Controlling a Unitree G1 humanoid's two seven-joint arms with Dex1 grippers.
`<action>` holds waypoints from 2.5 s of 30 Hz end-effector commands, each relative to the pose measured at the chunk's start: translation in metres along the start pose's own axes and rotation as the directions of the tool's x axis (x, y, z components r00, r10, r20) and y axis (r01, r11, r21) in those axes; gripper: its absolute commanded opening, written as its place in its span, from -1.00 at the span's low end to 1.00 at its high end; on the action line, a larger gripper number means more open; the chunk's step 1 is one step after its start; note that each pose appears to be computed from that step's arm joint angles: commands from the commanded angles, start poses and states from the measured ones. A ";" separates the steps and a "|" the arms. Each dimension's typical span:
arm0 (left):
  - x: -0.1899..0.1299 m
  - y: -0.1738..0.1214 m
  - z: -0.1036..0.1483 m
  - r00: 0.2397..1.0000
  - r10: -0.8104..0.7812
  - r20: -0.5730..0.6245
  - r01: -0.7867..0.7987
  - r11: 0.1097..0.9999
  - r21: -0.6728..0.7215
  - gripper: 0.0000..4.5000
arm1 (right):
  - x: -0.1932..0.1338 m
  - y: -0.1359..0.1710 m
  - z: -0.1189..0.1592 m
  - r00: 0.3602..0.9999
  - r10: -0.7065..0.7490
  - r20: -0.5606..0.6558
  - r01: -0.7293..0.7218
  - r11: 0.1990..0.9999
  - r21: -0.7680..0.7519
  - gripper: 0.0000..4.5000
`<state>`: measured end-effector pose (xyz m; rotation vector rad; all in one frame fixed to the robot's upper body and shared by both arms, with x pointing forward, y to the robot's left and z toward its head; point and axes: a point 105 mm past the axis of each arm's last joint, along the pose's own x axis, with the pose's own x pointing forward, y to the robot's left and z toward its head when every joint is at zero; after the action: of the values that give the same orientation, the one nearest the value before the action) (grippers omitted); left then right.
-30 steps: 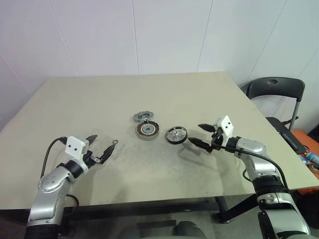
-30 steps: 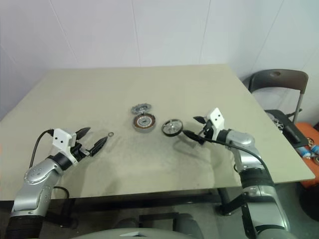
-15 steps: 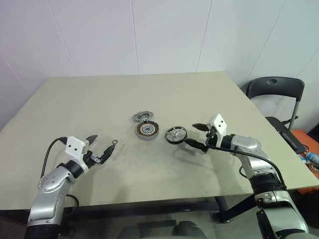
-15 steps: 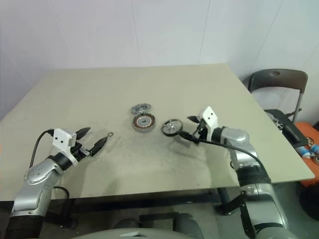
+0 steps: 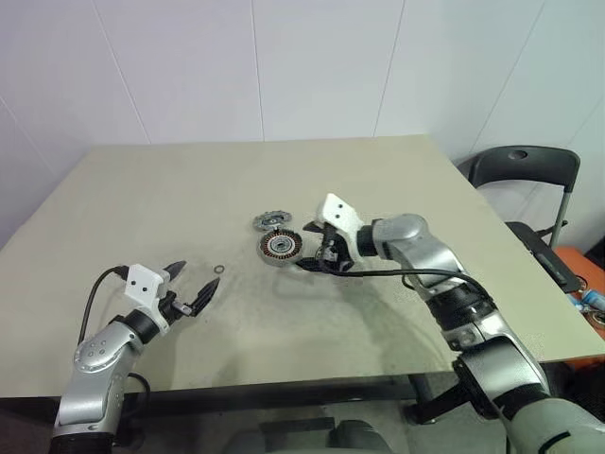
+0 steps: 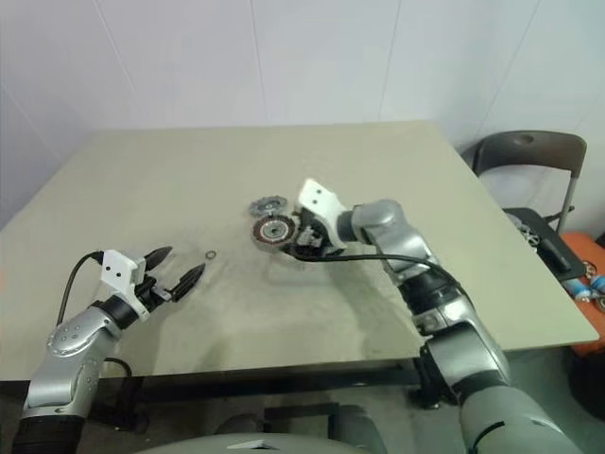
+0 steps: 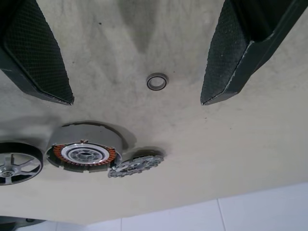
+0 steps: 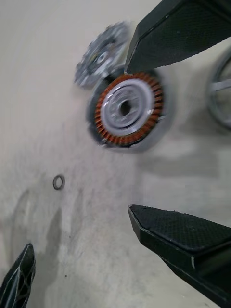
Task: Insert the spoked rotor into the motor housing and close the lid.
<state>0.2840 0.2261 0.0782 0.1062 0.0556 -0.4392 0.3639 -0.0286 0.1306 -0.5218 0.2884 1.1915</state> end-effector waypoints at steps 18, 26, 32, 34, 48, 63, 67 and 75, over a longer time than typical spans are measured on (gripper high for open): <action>-0.001 0.000 0.007 0.998 0.015 0.053 -0.016 1.000 0.016 1.00 | 0.050 0.005 -0.014 0.954 0.004 -0.301 -0.028 0.997 -0.077 0.67; 0.001 0.001 0.007 0.998 0.018 0.059 -0.019 1.000 0.016 1.00 | 0.061 0.003 -0.009 0.927 -0.001 -0.376 -0.071 0.981 -0.178 -0.39; 0.001 0.001 0.006 0.998 0.024 0.060 -0.025 1.000 0.015 1.00 | 0.068 0.001 -0.004 0.916 -0.018 -0.401 -0.098 0.959 -0.265 -0.99; 0.001 0.002 0.006 0.998 0.027 0.061 -0.028 1.000 0.015 1.00 | 0.069 0.003 0.003 0.920 -0.003 -0.392 -0.115 0.954 -0.276 -0.99; 0.000 0.001 0.006 0.998 0.027 0.061 -0.028 0.999 0.016 1.00 | 0.042 0.051 0.040 0.906 0.314 -0.283 -0.391 0.877 -0.279 -0.99; 0.002 0.002 0.008 0.998 0.020 0.061 -0.021 1.000 0.022 1.00 | 0.013 0.078 0.007 0.838 0.421 -0.347 -0.521 0.808 -0.277 -0.99; 0.002 0.002 0.009 0.998 0.018 0.062 -0.019 1.000 0.024 1.00 | 0.016 0.078 0.005 0.839 0.425 -0.339 -0.517 0.817 -0.256 -0.90; 0.001 0.002 0.009 0.998 0.020 0.054 -0.021 1.000 0.019 1.00 | 0.012 0.077 0.016 0.855 0.434 -0.284 -0.502 0.829 -0.246 0.18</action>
<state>0.2845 0.2265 0.0753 0.0931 0.0318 -0.4209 0.2936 0.0059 0.1001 -0.9032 0.5210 1.6865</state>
